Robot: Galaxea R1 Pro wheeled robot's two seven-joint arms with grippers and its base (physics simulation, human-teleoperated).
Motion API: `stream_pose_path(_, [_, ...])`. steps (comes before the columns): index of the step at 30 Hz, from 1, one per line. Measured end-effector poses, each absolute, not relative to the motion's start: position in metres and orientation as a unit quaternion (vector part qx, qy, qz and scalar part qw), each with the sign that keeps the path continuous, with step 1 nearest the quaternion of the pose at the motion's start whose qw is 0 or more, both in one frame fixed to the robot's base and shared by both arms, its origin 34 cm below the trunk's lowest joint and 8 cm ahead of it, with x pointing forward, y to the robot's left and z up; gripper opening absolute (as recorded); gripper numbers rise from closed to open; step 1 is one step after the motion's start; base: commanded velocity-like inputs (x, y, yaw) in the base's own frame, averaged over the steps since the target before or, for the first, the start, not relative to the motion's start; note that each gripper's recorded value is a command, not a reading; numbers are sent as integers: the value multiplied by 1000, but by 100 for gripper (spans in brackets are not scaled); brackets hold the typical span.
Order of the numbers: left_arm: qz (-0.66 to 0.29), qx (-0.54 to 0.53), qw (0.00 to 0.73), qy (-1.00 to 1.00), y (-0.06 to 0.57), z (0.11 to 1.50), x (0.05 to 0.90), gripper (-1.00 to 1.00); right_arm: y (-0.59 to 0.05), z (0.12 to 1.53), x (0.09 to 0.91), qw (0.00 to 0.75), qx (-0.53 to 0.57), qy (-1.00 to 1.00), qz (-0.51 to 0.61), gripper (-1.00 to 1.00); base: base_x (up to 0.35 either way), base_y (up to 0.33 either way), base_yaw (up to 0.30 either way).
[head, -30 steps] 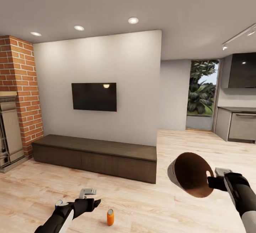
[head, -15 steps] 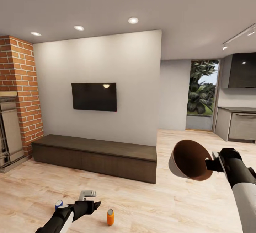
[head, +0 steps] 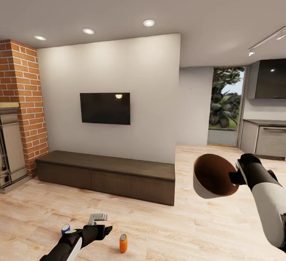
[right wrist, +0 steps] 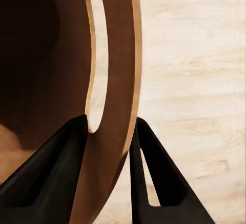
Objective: Put the three can of soda from the living room inside the tash can in the kitchen.
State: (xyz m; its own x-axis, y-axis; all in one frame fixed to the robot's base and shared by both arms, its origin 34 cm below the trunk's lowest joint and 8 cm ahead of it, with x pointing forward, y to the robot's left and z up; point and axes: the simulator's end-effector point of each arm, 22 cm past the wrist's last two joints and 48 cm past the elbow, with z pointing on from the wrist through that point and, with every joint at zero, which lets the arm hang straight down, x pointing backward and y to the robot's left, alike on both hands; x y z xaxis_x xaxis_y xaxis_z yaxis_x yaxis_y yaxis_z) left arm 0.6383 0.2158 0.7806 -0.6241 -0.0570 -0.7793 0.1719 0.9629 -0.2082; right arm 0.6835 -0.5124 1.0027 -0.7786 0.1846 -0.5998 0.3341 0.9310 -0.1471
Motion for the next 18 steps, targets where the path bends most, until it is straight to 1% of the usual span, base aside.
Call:
stream_pose_path(5, [-133, 32, 432, 891, 216, 781, 638, 100, -514, 995, 680, 282, 137, 940, -134, -100, 0, 0, 0])
stream_pose_path(18, [-131, 31, 429, 893, 217, 779, 637, 100, -510, 989, 679, 277, 139, 943, -124, -100, 0, 0, 0])
